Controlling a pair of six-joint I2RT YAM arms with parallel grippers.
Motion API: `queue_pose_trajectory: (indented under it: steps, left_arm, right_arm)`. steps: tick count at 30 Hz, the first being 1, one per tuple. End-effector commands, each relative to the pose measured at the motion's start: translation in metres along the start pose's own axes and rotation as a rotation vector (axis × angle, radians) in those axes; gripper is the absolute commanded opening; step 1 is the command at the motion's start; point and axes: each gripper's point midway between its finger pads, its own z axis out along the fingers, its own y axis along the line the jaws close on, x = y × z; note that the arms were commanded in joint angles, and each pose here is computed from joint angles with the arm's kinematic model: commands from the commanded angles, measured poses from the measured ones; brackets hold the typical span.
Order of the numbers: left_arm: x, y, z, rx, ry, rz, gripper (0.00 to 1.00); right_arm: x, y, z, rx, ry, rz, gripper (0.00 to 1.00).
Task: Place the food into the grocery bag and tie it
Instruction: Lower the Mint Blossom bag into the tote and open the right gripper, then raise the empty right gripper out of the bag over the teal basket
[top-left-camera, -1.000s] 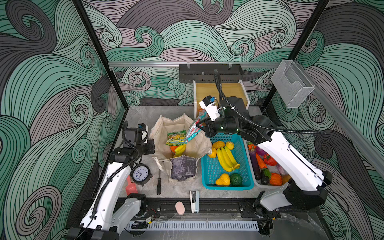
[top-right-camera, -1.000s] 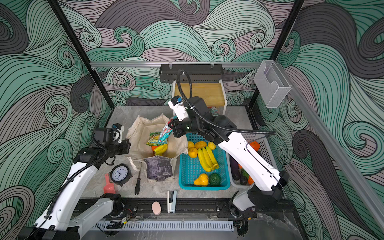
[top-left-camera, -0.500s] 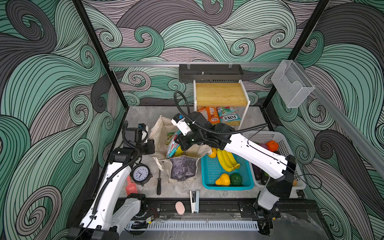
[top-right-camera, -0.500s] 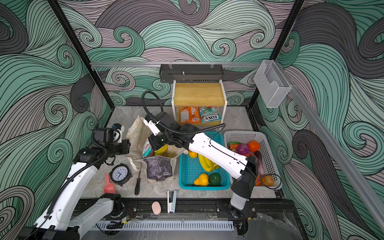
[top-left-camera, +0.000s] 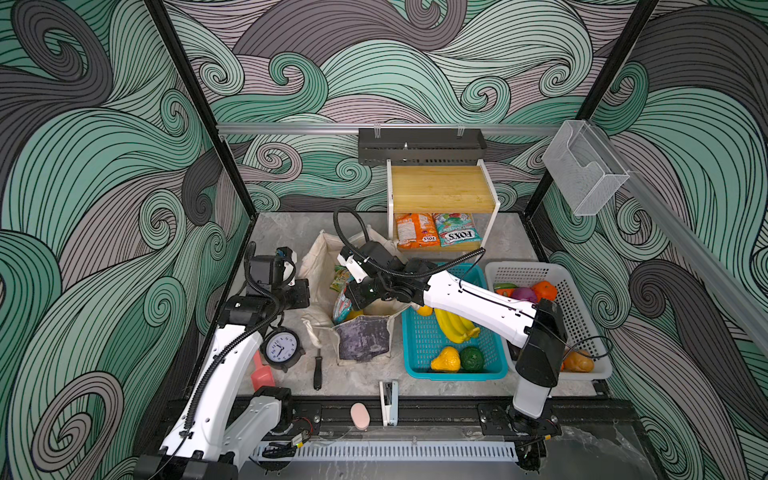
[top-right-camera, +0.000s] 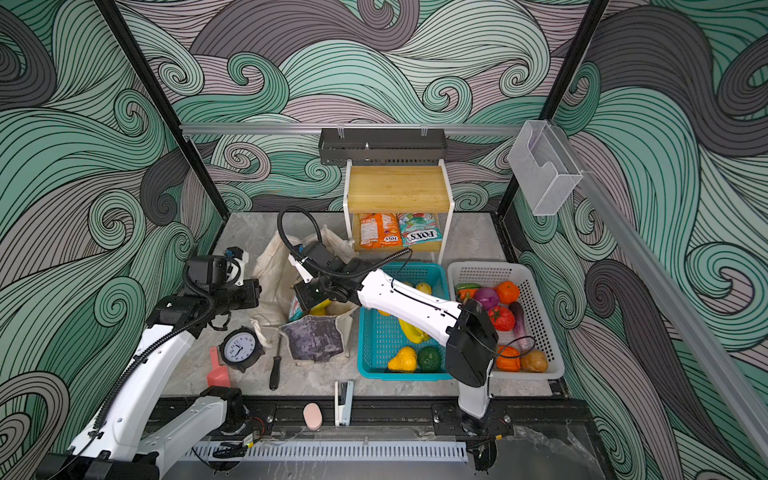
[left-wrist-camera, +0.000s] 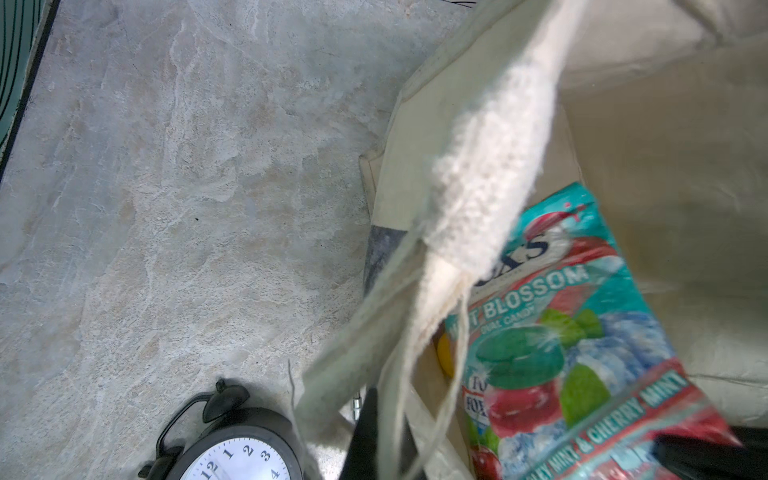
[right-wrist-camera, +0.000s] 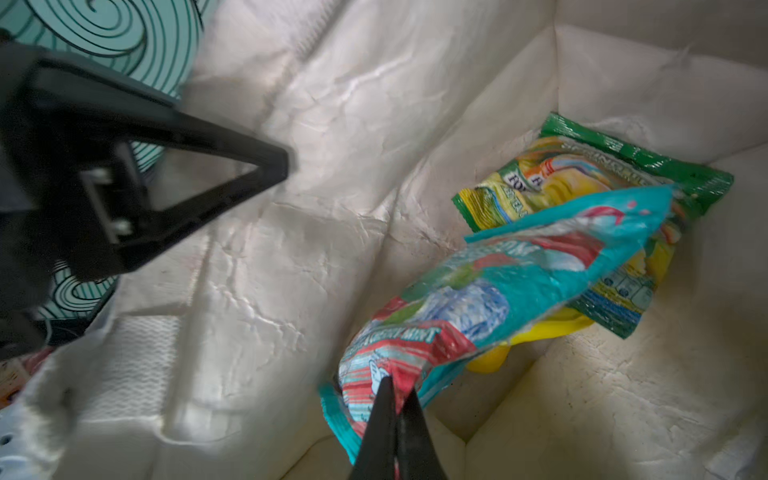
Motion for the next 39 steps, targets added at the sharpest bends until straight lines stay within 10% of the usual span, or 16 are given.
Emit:
queue_pose_trajectory:
  steps: [1, 21, 31, 35, 39]
  left_arm:
    - [0.000, -0.002, -0.001, 0.017, -0.009, 0.002, 0.00]
    - [-0.001, 0.003, -0.002, -0.009, -0.010, -0.004, 0.00]
    - [-0.001, 0.002, -0.002, -0.006, -0.012, -0.002, 0.00]
    - [-0.001, 0.002, -0.001, -0.002, -0.009, -0.004, 0.00]
    - [-0.001, 0.002, -0.001, -0.006, -0.010, -0.004, 0.00]
  right_arm:
    - [-0.002, -0.009, -0.006, 0.042, -0.044, 0.025, 0.00]
    - [0.038, -0.048, -0.021, 0.252, 0.033, 0.013, 0.19]
    - [0.028, -0.045, -0.062, 0.270, -0.021, 0.009, 0.57]
    - [0.018, -0.047, -0.101, 0.287, -0.115, -0.001, 0.99]
    - [0.012, -0.051, -0.136, 0.253, -0.180, 0.019, 1.00]
